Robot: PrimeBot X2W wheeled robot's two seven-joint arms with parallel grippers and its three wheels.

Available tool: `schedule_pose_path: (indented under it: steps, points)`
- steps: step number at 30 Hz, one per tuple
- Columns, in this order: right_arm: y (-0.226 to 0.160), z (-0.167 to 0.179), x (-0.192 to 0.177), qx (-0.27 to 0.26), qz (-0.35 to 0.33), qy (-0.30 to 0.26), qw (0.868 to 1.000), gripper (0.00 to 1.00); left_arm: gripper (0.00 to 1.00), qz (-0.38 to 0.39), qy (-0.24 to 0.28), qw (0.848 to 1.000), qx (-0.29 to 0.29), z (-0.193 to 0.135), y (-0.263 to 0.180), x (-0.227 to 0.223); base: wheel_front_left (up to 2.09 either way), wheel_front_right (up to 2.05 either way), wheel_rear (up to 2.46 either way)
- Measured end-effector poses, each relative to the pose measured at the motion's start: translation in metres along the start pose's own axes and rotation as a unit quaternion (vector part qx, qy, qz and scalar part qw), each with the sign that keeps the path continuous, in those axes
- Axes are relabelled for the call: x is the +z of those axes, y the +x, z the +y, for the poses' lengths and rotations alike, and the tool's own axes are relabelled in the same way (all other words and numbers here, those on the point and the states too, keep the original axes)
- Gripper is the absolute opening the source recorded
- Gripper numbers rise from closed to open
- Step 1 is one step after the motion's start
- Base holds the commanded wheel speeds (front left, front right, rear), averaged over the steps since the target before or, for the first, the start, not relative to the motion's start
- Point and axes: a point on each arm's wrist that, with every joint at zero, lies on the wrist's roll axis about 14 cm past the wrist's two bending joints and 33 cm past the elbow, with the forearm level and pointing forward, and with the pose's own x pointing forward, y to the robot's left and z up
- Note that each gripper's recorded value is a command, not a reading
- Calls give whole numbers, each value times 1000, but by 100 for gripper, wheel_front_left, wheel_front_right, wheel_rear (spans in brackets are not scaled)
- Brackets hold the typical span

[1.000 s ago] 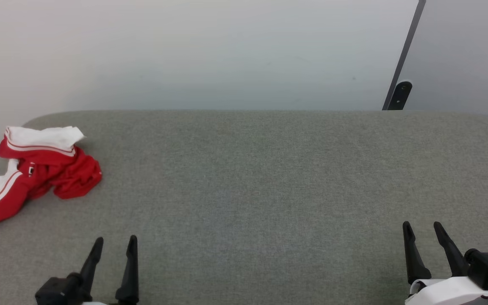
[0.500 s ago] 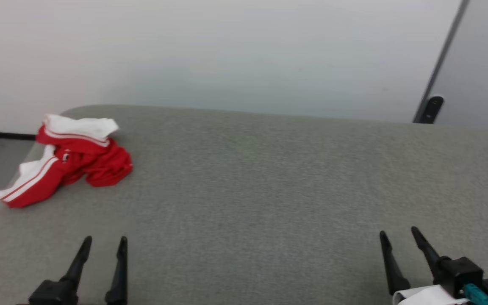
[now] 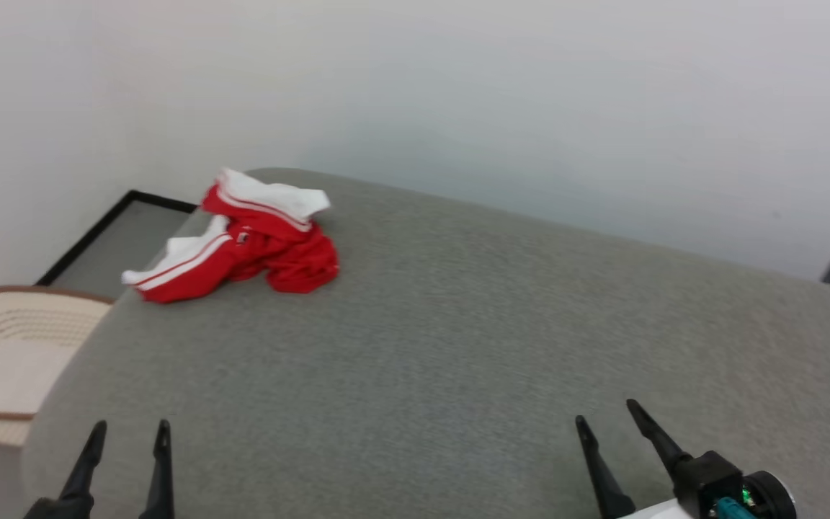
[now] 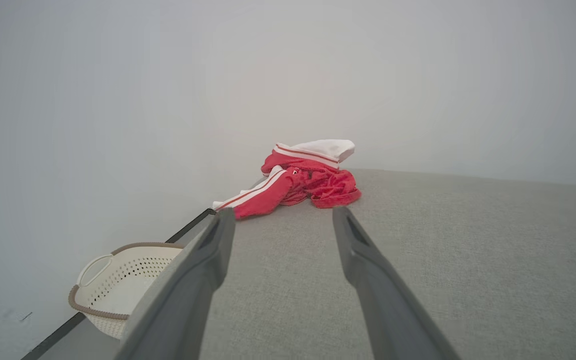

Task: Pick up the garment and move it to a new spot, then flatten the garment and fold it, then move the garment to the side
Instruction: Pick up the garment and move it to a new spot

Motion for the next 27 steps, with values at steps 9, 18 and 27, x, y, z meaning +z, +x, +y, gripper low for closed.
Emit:
schedule_pose_path:
  steps: [9, 18, 27]
  points:
    - [20, 44, 8, 75, -10, -28, 997, 100, 100, 13, -37, 997, 62, 36, -22, 3, 0, 0, 0]
    - [35, 19, 17, 69, -15, -68, 995, 100, 100, 14, -53, 998, 20, 63, 67, 69, 0, 0, 0]
    - [54, -28, 11, 40, -8, -82, 996, 100, 100, 106, -50, 993, -13, 60, 180, 104, 0, 0, 0]
